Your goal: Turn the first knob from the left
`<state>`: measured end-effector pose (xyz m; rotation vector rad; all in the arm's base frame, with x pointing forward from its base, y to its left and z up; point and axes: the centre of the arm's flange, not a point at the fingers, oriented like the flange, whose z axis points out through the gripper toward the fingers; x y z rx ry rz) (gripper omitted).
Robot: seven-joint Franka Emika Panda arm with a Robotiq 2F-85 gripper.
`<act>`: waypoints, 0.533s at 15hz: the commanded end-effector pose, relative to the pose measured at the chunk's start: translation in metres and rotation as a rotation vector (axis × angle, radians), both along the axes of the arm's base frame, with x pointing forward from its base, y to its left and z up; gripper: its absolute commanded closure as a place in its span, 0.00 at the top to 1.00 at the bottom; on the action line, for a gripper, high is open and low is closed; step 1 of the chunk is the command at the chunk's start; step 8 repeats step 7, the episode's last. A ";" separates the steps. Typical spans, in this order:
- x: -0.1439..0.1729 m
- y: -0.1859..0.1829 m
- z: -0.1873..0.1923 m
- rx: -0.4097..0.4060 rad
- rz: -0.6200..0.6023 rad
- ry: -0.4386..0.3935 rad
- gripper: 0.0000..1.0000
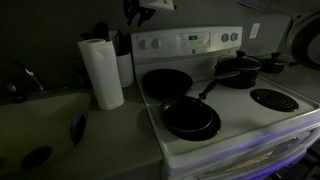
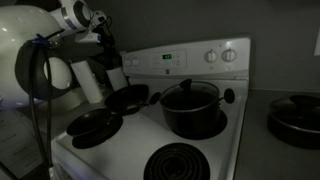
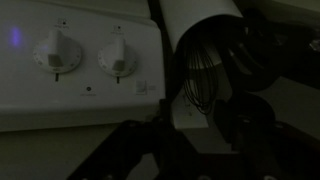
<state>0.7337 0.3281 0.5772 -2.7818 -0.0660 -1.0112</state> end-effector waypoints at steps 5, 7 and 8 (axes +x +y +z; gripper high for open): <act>-0.008 0.002 0.021 -0.021 -0.033 -0.023 1.00; -0.010 0.004 0.024 -0.024 -0.031 -0.038 1.00; -0.010 0.004 0.024 -0.024 -0.031 -0.038 1.00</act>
